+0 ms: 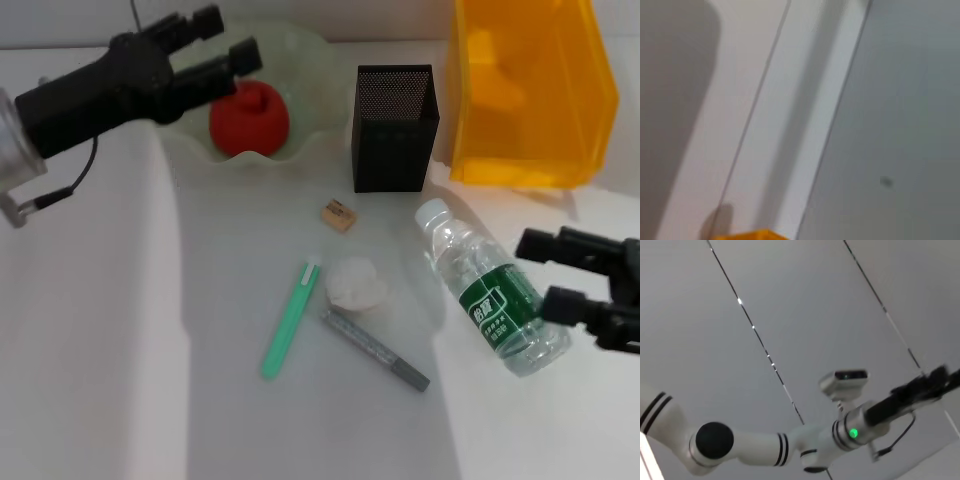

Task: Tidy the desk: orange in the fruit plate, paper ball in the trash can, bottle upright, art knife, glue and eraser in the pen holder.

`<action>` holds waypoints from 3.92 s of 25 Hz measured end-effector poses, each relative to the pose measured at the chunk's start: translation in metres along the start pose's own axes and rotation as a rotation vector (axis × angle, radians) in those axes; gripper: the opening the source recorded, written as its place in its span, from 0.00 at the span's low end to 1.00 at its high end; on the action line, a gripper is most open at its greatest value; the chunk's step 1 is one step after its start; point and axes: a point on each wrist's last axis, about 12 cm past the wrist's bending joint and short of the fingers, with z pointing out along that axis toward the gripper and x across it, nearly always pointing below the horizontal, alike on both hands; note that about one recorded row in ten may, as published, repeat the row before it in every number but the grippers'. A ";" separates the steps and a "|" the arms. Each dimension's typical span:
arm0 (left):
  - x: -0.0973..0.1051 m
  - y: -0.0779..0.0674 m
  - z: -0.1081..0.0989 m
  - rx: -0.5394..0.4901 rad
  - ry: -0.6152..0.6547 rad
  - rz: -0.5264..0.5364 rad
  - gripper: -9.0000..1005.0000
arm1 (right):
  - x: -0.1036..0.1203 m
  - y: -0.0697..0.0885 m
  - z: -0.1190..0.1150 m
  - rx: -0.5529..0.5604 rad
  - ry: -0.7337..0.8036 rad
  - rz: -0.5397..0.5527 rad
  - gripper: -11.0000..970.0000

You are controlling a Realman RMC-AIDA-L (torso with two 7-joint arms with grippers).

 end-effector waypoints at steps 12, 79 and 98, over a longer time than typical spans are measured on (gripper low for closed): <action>0.029 -0.036 -0.074 0.242 0.294 -0.037 0.82 | -0.113 0.007 -0.033 0.218 0.281 -0.056 0.73; 0.053 -0.038 -0.081 0.189 0.389 -0.082 0.81 | -0.045 -0.096 0.237 0.304 1.232 -0.155 0.71; 0.053 -0.037 -0.084 0.180 0.387 -0.083 0.81 | -0.129 -0.043 0.189 0.484 1.131 -0.271 0.53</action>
